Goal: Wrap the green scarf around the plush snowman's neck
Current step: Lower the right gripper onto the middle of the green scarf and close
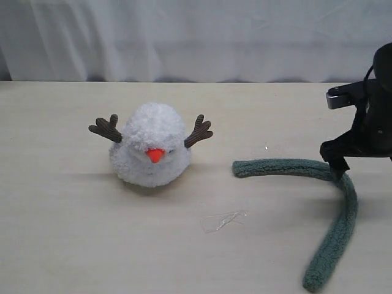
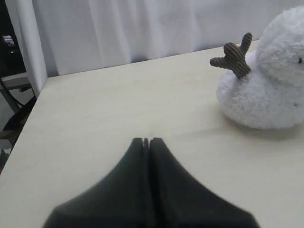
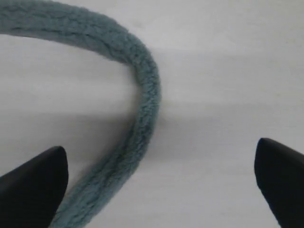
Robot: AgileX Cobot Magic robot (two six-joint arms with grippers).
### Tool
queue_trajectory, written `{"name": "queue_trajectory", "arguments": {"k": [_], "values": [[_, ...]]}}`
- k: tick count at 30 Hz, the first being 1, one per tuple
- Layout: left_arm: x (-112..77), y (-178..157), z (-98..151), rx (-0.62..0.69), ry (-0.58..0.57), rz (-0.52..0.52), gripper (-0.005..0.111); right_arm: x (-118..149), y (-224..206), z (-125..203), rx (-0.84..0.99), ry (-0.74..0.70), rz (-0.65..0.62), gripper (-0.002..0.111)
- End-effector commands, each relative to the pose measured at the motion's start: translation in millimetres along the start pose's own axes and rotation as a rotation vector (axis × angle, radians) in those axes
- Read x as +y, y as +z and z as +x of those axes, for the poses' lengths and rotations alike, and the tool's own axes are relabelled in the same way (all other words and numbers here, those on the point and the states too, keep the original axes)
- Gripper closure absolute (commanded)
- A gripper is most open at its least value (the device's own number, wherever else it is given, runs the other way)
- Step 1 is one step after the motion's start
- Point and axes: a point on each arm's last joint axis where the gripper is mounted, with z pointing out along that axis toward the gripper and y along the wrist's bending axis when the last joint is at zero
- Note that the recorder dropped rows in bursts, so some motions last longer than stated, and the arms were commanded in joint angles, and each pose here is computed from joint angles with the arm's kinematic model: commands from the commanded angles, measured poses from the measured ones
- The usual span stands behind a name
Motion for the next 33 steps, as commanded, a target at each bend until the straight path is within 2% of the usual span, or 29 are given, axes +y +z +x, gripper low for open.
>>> {"name": "queue_trajectory", "arguments": {"k": [1,3,5,13,20,23,30,33], "values": [[0.2,0,0,-0.008,-0.001,-0.004,0.107,-2,23,-13,0.055,-0.007,0.081,0.011],[0.2,0,0,-0.008,-0.001,-0.004,0.107,0,37,-21,0.053,-0.030,0.072,0.026],[0.2,0,0,-0.008,-0.001,-0.004,0.107,-2,52,-27,0.046,-0.028,0.066,0.034],[0.2,0,0,-0.008,-0.001,-0.004,0.107,-23,91,-27,0.129,0.023,0.028,0.034],[0.2,0,0,-0.008,-0.001,-0.004,0.107,-4,91,-34,0.042,-0.103,-0.189,0.034],[0.2,0,0,-0.008,-0.001,-0.004,0.107,1,91,-35,0.025,-0.126,-0.242,0.034],[0.2,0,0,-0.011,-0.001,-0.005,0.107,-2,91,-34,0.032,-0.137,-0.214,0.054],[0.2,0,0,-0.011,-0.001,-0.005,0.107,-1,93,-34,0.038,-0.141,-0.215,0.059]]}}
